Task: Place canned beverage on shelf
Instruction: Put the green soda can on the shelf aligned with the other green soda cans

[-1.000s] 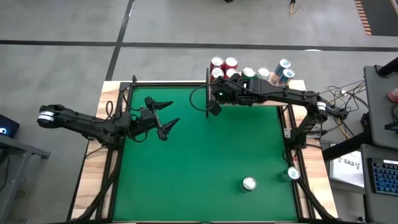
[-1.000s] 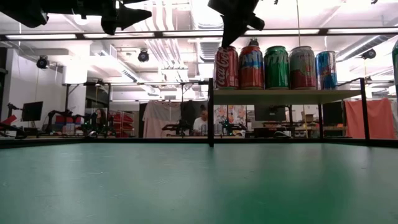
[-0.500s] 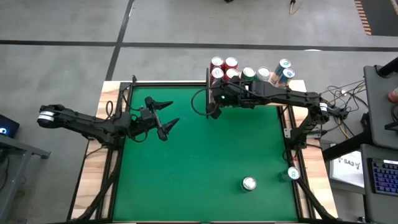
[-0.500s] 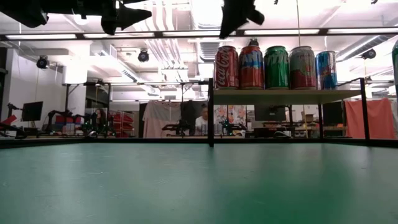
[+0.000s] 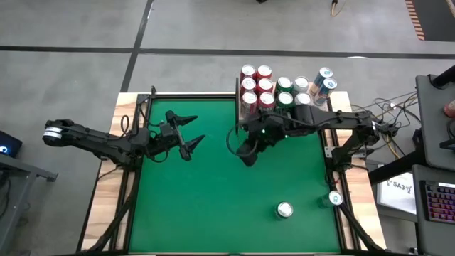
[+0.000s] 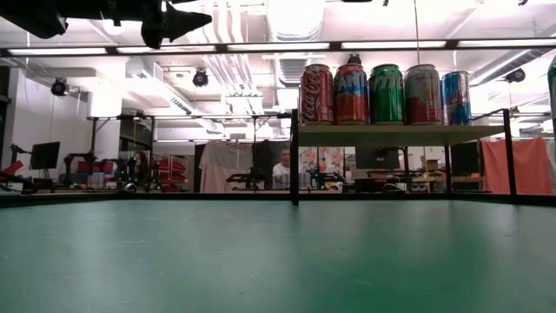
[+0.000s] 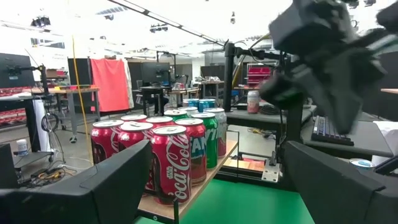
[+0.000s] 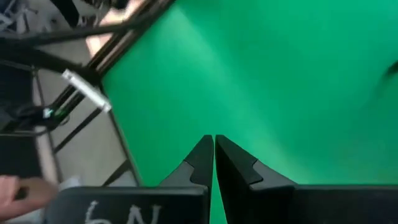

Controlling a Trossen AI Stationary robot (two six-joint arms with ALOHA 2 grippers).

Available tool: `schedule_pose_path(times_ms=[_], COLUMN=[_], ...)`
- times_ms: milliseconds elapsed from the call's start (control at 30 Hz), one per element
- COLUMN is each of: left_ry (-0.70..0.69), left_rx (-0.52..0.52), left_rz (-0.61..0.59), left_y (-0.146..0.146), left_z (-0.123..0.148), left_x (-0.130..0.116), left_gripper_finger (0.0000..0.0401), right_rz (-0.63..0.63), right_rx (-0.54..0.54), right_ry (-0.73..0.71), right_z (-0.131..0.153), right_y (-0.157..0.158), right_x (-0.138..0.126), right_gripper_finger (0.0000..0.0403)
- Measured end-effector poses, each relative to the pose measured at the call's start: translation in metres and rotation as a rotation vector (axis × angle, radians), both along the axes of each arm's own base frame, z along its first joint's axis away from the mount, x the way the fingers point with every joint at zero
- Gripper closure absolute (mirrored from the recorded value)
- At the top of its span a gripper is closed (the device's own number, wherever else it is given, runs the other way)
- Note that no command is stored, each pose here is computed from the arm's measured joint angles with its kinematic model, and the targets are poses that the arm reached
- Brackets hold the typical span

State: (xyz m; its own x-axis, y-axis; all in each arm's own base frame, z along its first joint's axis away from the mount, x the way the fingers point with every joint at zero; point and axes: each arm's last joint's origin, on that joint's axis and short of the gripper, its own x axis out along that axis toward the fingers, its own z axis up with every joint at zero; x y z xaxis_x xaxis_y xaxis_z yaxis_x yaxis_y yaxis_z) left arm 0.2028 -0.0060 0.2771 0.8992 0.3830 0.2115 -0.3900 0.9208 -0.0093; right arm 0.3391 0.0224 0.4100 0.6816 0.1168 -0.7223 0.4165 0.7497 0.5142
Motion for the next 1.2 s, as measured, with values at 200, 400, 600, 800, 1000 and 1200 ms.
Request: schedule_pose_path(times_ms=[200, 400, 600, 800, 1000, 1200], left_ry=[-0.010, -0.014, -0.018, -0.030, -0.041, -0.053], left_rx=[-0.013, -0.013, -0.017, -0.019, -0.020, -0.022], left_rz=[-0.004, -0.005, -0.012, -0.026, -0.039, -0.039], left_y=[0.000, 0.000, -0.001, -0.004, -0.007, -0.007], left_z=[0.000, 0.001, 0.001, 0.002, 0.004, 0.005], left_x=[0.000, 0.000, 0.000, -0.001, -0.002, -0.003], left_gripper_finger=[0.0050, 0.0050, 0.0050, 0.0050, 0.0050, 0.0050], right_rz=[-0.037, -0.107, -0.188, -0.251, -0.288, -0.273], right_rx=[0.132, 0.205, 0.191, 0.169, 0.120, 0.101], right_ry=[0.196, 0.501, 0.740, 0.807, 0.802, 0.766], right_z=[-0.016, -0.034, -0.048, -0.062, -0.083, -0.094], right_y=[0.041, 0.084, 0.125, 0.156, 0.175, 0.177], right_x=[-0.009, -0.035, -0.064, -0.084, -0.094, -0.091], right_gripper_finger=[0.0394, 0.0394, 0.0394, 0.0394, 0.0394, 0.0394])
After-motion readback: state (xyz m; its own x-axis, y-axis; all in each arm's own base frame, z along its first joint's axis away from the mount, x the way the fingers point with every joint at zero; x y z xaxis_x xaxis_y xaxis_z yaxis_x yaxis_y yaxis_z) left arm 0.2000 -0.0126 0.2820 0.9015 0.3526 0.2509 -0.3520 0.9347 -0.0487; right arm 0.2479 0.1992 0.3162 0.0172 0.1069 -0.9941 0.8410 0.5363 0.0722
